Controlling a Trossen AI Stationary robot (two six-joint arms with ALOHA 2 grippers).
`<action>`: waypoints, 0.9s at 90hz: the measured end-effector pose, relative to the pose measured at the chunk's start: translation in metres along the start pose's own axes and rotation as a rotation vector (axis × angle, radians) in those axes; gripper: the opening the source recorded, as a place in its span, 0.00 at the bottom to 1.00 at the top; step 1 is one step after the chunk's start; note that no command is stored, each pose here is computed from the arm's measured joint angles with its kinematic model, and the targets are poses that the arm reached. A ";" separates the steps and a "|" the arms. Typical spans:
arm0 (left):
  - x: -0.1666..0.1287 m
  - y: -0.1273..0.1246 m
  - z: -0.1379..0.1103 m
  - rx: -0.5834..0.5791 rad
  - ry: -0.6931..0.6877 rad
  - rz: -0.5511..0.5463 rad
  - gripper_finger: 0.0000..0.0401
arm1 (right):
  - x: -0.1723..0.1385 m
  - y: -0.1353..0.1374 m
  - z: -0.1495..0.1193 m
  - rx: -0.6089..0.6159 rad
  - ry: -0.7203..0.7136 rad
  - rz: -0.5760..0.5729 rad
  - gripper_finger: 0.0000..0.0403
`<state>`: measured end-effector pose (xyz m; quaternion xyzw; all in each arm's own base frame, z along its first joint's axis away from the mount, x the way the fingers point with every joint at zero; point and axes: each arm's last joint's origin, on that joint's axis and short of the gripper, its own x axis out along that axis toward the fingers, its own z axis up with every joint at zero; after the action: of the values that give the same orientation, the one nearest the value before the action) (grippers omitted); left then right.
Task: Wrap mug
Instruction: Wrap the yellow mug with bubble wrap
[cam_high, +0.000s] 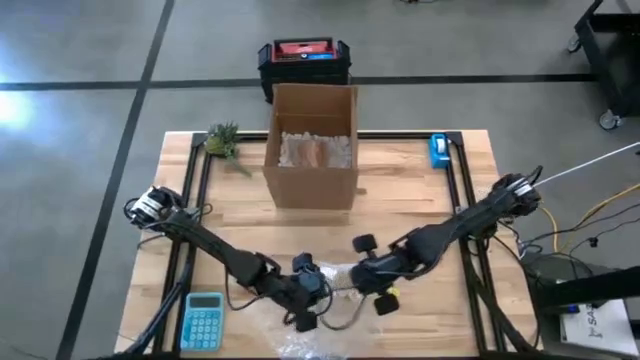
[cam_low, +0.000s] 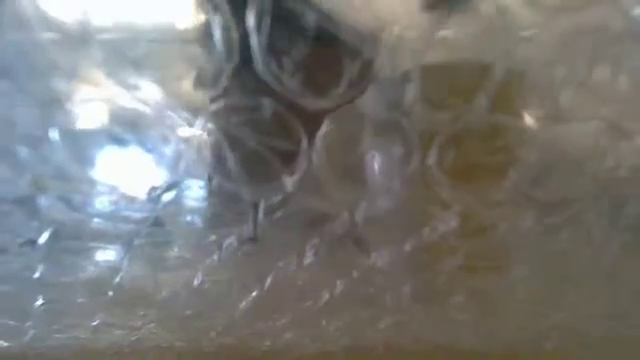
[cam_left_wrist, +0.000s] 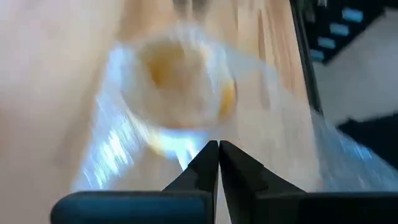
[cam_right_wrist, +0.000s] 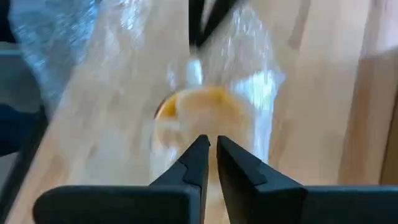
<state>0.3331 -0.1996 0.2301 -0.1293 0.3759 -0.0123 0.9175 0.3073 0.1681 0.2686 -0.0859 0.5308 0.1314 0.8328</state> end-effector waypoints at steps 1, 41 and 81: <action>0.000 -0.001 -0.002 -0.005 0.013 -0.001 0.00 | -0.001 0.001 -0.002 0.002 0.006 0.003 0.05; 0.000 -0.018 -0.058 -0.269 0.330 0.089 0.14 | 0.024 0.051 -0.116 0.211 0.015 -0.213 0.05; 0.054 -0.020 -0.095 -0.318 0.513 0.042 0.45 | 0.047 0.035 -0.129 0.294 -0.231 -0.477 0.05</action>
<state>0.3071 -0.2474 0.1332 -0.2561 0.5952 0.0333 0.7610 0.2047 0.1716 0.1713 -0.0714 0.4108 -0.1373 0.8985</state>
